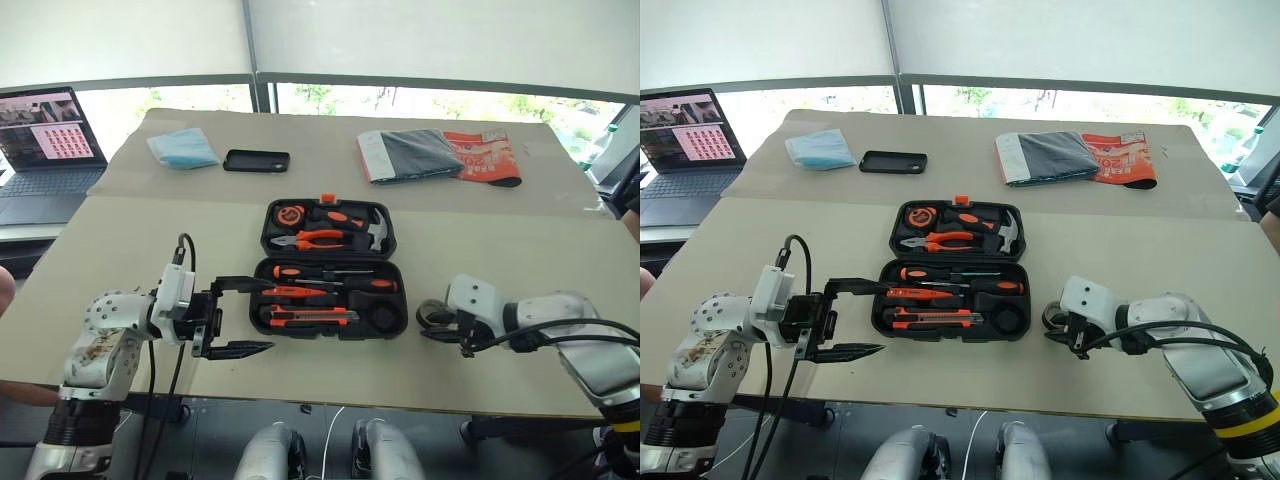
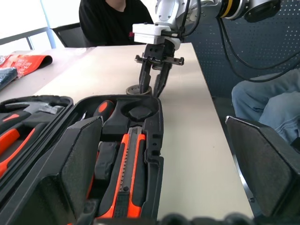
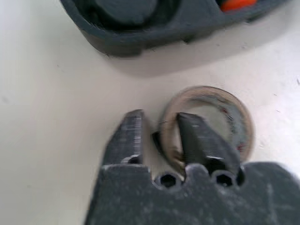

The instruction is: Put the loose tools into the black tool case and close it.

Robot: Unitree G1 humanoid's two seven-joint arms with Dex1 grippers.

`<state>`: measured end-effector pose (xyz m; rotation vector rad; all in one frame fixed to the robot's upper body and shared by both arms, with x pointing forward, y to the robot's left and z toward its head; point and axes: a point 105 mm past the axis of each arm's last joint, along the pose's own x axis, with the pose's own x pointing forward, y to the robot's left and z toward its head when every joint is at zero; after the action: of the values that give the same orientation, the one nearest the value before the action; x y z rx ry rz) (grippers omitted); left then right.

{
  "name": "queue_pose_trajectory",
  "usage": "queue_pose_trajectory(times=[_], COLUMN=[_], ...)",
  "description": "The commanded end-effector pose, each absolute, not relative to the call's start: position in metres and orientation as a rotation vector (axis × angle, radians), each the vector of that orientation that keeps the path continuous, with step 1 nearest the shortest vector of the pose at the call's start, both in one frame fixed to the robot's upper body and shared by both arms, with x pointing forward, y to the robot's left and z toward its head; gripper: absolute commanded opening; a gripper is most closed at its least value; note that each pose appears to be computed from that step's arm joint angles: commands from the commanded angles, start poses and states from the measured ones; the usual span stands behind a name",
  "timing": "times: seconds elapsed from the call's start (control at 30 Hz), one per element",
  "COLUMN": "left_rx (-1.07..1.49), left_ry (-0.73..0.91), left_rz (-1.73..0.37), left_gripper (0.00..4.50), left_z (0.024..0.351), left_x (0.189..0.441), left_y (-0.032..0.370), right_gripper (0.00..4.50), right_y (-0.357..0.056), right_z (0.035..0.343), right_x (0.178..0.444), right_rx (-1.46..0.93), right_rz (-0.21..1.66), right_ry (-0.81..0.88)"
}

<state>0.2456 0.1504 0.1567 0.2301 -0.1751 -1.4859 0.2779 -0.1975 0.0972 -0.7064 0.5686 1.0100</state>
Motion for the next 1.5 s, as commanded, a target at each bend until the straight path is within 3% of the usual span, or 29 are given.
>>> queue_pose_trajectory(times=[0.03,0.27,0.47,0.67,1.0,1.07,1.13,1.17,1.2,1.33,1.5], left_rx=[0.228,0.222,0.221,0.235,0.246,0.248,0.249,0.248,0.244,0.233,0.206], left_ry=[-0.210,-0.198,-0.182,-0.182,-0.182,-0.182,-0.178,-0.173,-0.169,-0.145,-0.094], left_rz=[-1.492,-1.434,-1.393,-1.369,-1.347,-1.343,-1.337,-1.330,-1.320,-1.248,-1.089], left_gripper=[4.50,4.50,4.50,4.50,4.50,4.50,4.50,4.50,4.50,4.50,4.50], left_z=[0.162,0.159,0.154,0.160,0.167,0.169,0.171,0.173,0.174,0.178,0.175], left_x=[0.242,0.245,0.244,0.239,0.243,0.245,0.246,0.247,0.249,0.257,0.275], left_y=[0.147,0.155,0.160,0.160,0.157,0.156,0.155,0.155,0.155,0.159,0.174], right_gripper=[0.03,0.03,0.03,0.03,0.03,0.79,1.22,1.78,2.02,3.37,3.37], right_y=[-0.202,-0.142,-0.105,-0.115,-0.124,-0.122,-0.120,-0.118,-0.115,-0.113,-0.139], right_z=[0.120,0.184,0.157,0.130,0.122,0.122,0.125,0.127,0.131,0.161,0.184], right_x=[0.281,0.272,0.277,0.274,0.281,0.281,0.280,0.278,0.275,0.268,0.280], right_rx=[-0.725,-0.528,-0.521,-0.584,-0.614,-0.613,-0.608,-0.603,-0.590,-0.498,-0.470], right_rz=[1.034,1.285,1.335,1.310,1.263,1.273,1.291,1.316,1.349,1.466,1.412], right_ry=[0.517,0.294,0.396,0.550,0.601,0.588,0.577,0.565,0.548,0.390,0.241])
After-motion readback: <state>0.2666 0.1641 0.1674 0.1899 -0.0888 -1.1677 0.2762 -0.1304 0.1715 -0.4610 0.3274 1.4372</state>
